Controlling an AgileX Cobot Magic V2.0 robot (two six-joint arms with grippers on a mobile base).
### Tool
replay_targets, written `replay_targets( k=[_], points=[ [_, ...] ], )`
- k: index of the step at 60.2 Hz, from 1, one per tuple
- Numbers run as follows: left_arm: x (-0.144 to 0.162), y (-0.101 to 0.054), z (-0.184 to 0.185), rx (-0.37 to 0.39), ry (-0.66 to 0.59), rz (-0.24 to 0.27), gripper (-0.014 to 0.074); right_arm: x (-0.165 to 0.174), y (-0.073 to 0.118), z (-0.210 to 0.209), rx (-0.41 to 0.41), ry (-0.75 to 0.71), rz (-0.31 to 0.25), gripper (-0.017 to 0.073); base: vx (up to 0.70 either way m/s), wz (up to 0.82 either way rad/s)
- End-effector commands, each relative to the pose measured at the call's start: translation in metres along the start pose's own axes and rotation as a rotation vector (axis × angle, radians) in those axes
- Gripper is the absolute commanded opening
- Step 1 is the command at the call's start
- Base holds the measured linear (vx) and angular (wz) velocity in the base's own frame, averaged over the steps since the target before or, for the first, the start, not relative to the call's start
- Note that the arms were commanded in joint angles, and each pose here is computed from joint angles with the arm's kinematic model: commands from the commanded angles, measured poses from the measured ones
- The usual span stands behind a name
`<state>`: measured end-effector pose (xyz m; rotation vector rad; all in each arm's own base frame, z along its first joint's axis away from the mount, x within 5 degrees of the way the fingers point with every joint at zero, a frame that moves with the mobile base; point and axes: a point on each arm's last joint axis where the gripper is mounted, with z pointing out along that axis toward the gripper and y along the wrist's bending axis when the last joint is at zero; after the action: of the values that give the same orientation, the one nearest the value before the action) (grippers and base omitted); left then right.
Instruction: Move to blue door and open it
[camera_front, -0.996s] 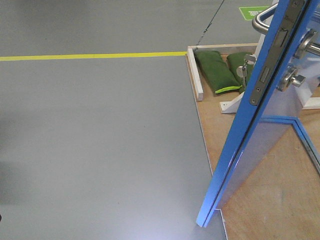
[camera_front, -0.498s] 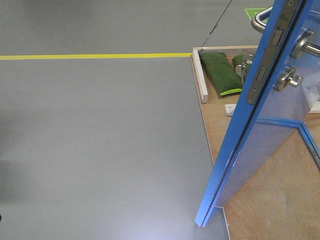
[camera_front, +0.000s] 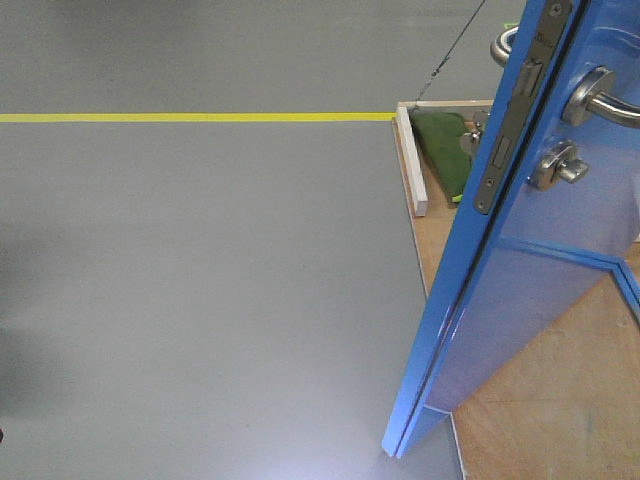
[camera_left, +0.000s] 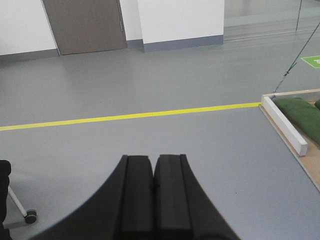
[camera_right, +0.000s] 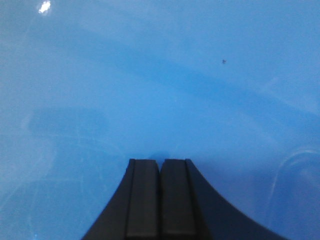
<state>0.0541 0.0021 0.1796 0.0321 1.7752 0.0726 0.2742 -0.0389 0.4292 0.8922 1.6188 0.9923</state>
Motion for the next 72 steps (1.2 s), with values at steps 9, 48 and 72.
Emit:
replay_targets(
  k=[9,48,72],
  points=[
    [-0.0061,-0.0003,-0.0003,0.005,-0.086,-0.008,0.007,-0.0024,0.0155,-0.0067,-0.061,-0.029,0.0,0.0002,0.13,0.06],
    [-0.0061,-0.0003,-0.0003,0.005,-0.086,-0.008,0.007,-0.0024,0.0155,-0.0067,-0.061,-0.029,0.0,0.0002,0.13,0.08],
    [-0.0061,-0.0003,-0.0003,0.005,-0.086,-0.008,0.007,-0.0024,0.0153,-0.0064,-0.06,-0.028,0.001,0.0002,0.13,0.04]
  ],
)
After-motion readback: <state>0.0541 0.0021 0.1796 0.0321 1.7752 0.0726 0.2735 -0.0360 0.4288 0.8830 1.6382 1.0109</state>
